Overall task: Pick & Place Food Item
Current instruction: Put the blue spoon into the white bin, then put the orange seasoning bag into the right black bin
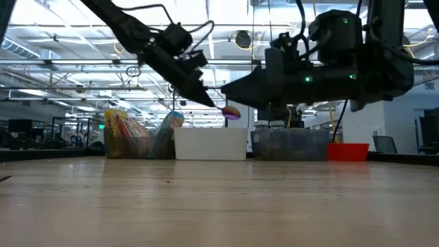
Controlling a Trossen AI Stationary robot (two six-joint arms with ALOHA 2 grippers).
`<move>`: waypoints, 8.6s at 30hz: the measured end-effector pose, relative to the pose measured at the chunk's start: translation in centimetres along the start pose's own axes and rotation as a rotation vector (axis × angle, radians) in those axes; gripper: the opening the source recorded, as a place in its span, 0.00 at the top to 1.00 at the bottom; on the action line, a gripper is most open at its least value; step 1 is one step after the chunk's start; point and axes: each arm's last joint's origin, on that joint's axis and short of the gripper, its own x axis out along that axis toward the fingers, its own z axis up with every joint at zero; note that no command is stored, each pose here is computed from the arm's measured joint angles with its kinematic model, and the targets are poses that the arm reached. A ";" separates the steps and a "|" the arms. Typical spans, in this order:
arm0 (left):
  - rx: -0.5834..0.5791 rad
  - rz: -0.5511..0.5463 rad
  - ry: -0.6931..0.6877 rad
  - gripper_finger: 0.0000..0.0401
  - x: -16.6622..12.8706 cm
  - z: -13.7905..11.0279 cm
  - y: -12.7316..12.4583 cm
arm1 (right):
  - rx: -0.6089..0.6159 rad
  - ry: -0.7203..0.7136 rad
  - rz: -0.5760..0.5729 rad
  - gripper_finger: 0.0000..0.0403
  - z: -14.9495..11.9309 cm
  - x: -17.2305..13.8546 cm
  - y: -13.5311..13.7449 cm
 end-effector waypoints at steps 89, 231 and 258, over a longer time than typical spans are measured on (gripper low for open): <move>-0.209 -0.218 0.008 0.60 -11.1 2.2 -5.6 | -0.161 0.062 0.046 0.59 -0.2 1.2 -2.5; 0.327 -0.049 0.592 0.60 -18.8 -13.7 -48.0 | 0.144 0.119 0.181 0.59 -4.3 5.9 8.9; 0.395 0.155 0.697 0.67 -17.7 -13.2 -45.3 | 0.162 0.137 0.177 0.59 -4.5 5.8 8.9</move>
